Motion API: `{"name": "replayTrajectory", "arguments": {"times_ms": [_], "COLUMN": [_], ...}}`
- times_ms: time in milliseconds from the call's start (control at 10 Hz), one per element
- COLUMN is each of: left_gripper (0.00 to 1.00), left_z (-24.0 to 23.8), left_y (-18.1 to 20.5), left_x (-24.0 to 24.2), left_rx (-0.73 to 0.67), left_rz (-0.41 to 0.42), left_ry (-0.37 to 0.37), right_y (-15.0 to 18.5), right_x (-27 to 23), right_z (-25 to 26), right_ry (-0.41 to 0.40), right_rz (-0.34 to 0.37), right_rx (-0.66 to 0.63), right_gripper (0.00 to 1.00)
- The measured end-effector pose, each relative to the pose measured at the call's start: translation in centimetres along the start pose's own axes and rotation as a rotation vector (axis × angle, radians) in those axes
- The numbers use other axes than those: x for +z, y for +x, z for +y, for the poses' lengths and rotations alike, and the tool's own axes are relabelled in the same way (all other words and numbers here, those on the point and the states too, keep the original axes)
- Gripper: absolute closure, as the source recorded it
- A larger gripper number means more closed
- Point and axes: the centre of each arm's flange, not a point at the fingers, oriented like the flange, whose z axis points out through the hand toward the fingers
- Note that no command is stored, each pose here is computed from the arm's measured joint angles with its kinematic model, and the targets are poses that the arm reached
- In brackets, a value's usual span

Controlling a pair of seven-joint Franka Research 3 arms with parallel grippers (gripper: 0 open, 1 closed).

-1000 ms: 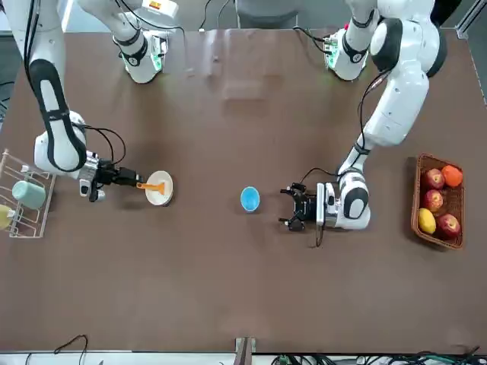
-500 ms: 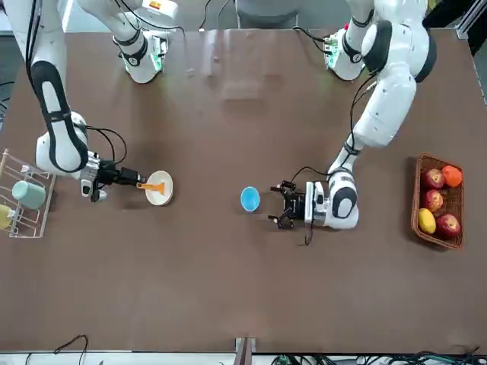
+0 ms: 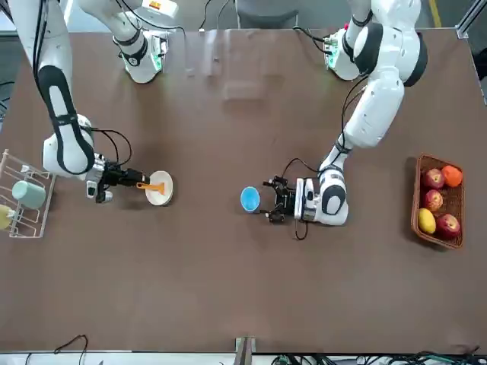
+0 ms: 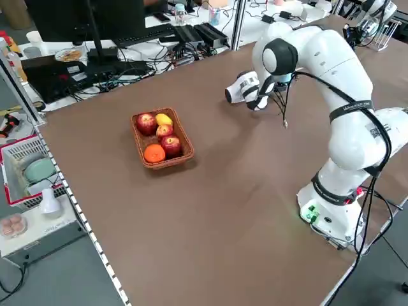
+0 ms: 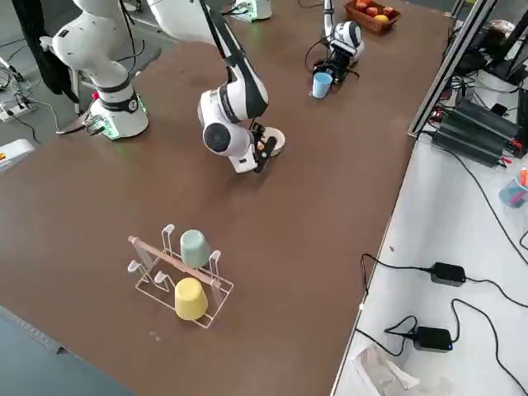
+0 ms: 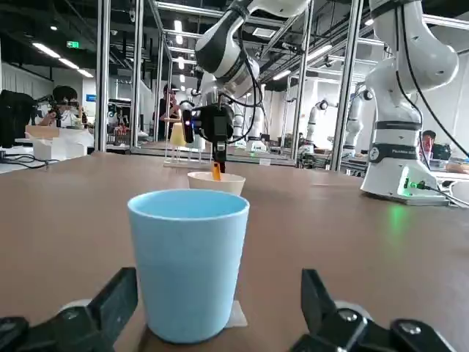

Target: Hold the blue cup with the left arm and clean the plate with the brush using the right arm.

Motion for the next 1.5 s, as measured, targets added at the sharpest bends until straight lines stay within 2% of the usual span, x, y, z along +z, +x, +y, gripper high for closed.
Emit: {"name": "replayTrajectory", "arguments": {"times_ms": [200, 600, 900, 1200, 1500], "left_gripper": [0.01, 0.01, 0.01, 0.01, 0.01], "left_z": [0.0, -0.1, -0.3, -0.6, -0.6], "left_y": [0.0, 0.0, 0.2, 0.5, 0.3], "left_x": [0.3, 0.8, 0.8, 1.4, 2.1], "left_rx": [-0.002, -0.003, 0.002, 0.012, 0.011], "left_rz": [0.001, 0.003, 0.002, 0.006, -0.001], "left_ry": [0.004, 0.012, 0.016, 0.019, 0.025], "right_y": [0.0, 0.0, 0.0, -0.2, -0.3], "right_x": [0.0, 0.0, -0.1, -1.0, -1.3], "right_z": [0.3, 0.3, 0.3, 1.0, 1.3], "right_ry": [-0.001, 0.001, 0.006, 0.050, 0.059], "right_rz": [0.000, -0.001, 0.000, -0.005, -0.002], "right_rx": [-0.011, -0.022, -0.020, -0.030, -0.037], "right_gripper": [0.27, 0.45, 0.45, 0.53, 0.54]}}
